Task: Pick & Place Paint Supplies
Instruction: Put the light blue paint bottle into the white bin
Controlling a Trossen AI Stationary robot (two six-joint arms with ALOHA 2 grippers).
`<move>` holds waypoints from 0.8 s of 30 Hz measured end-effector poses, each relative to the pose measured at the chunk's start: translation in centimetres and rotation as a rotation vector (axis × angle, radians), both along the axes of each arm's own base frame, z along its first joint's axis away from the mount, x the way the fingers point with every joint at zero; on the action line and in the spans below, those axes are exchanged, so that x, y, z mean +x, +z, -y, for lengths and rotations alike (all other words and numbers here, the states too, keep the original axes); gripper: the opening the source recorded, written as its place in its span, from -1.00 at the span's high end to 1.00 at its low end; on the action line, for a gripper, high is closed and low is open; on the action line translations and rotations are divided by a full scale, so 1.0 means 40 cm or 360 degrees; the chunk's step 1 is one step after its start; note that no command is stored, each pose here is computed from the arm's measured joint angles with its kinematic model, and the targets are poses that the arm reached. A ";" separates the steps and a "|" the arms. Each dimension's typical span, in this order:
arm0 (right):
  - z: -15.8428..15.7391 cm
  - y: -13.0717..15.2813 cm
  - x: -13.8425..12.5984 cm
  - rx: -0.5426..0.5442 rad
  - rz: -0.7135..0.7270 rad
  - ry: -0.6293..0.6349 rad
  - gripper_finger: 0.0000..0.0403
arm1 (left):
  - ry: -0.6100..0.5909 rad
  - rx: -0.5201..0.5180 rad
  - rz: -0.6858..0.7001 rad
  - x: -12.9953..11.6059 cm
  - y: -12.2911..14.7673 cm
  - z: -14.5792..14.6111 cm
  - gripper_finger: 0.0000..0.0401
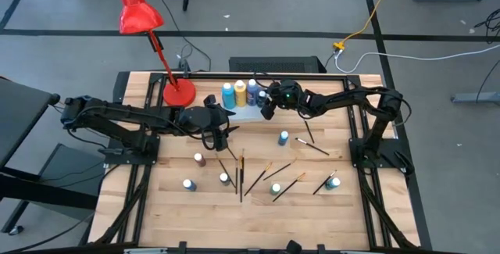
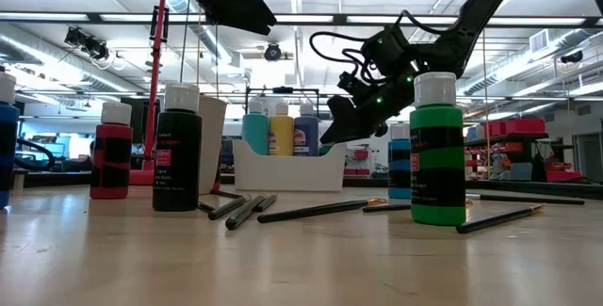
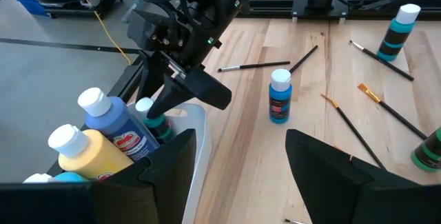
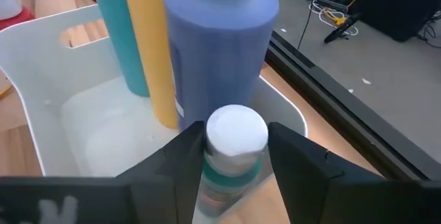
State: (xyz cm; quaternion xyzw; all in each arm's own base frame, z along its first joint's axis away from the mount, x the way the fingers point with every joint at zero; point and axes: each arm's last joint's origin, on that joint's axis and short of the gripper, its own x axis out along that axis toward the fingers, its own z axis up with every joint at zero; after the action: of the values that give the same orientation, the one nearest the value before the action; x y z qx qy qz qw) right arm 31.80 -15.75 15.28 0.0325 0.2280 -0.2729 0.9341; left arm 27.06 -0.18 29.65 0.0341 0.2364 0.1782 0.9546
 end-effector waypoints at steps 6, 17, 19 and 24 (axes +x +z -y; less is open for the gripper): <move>0.000 0.000 0.000 -0.0018 -0.0011 0.0014 0.04 | -0.0001 0.0000 0.0000 0.000 0.000 0.000 -0.17; -0.016 0.064 -0.008 -0.0209 -0.0003 0.0001 -0.06 | -0.0001 0.0000 -0.0001 0.000 0.000 0.000 -0.17; -0.026 0.087 -0.011 -0.0226 0.0030 0.0019 -0.05 | 0.0000 0.0000 -0.0001 0.000 0.000 0.000 -0.17; -0.048 0.109 -0.009 -0.0254 0.0052 0.0080 0.06 | 0.0000 0.0000 -0.0001 0.000 0.000 0.000 -0.17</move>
State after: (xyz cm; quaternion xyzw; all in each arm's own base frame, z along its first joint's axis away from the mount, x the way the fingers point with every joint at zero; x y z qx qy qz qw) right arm 31.45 -13.82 19.66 -0.0432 0.1909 -0.2661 0.9438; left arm 27.06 -0.18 29.64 0.0341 0.2366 0.1781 0.9545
